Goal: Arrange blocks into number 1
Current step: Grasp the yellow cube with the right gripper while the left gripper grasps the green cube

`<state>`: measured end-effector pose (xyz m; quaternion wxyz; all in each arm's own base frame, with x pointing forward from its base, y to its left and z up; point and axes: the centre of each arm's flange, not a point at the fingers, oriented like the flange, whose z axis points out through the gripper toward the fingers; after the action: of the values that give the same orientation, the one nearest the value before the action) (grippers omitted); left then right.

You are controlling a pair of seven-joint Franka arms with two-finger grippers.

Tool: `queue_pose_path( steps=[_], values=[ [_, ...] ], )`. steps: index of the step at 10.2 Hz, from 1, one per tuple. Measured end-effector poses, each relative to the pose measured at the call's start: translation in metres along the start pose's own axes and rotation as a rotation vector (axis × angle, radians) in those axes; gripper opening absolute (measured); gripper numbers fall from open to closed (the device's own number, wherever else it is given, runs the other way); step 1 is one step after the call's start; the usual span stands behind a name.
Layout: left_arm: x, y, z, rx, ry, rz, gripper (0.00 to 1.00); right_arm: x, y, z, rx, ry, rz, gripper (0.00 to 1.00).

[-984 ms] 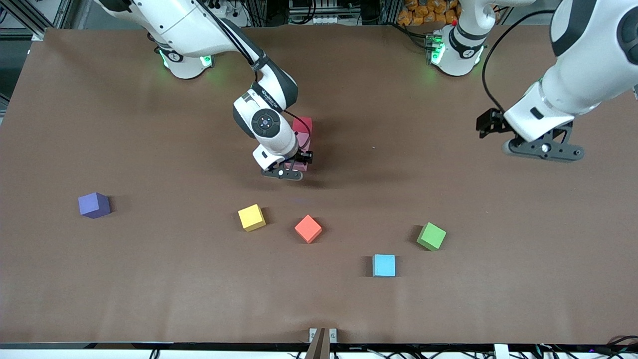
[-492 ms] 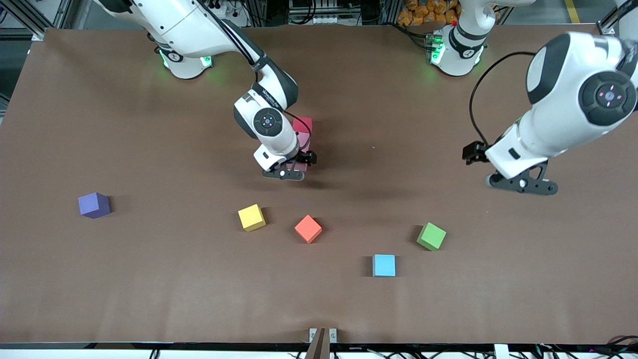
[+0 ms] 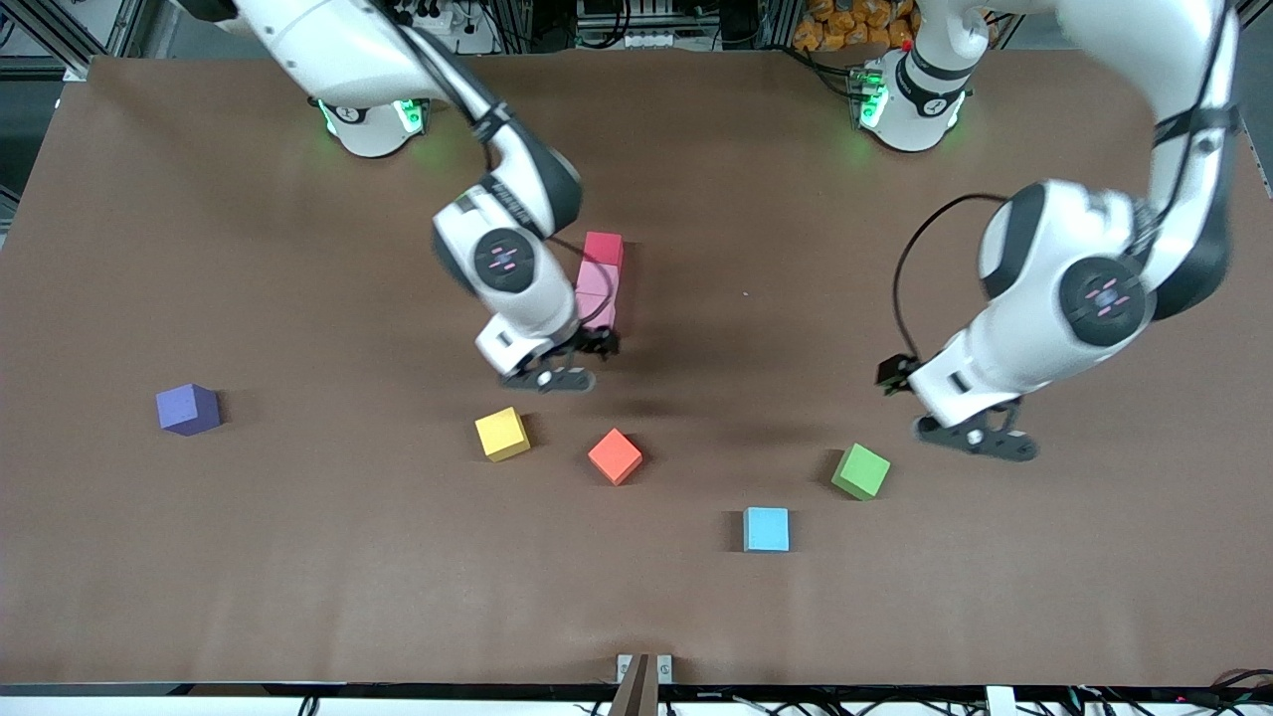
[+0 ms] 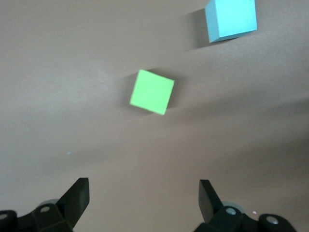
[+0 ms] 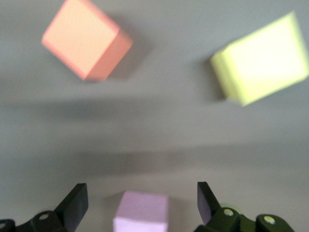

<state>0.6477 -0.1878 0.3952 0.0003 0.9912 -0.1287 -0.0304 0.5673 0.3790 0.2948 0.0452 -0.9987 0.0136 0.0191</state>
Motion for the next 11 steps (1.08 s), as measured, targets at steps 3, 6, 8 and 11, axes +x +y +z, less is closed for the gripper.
queue_pose_path(
  steps=[3, 6, 8, 11],
  values=[
    [0.023, 0.013, 0.033, -0.007, 0.025, 0.019, 1.00, 0.052, 0.082, -0.002, -0.037, 0.024, -0.143, 1.00],
    [0.037, 0.003, 0.075, -0.005, 0.037, 0.097, 1.00, 0.064, 0.097, 0.027, -0.034, 0.032, -0.252, 1.00],
    [0.046, -0.001, 0.108, -0.004, 0.045, 0.155, 1.00, 0.065, 0.093, 0.045, -0.027, 0.040, -0.292, 1.00],
    [0.056, -0.020, 0.124, 0.010, 0.053, 0.274, 1.00, 0.065, 0.089, 0.052, -0.024, 0.054, -0.329, 1.00]
  ],
)
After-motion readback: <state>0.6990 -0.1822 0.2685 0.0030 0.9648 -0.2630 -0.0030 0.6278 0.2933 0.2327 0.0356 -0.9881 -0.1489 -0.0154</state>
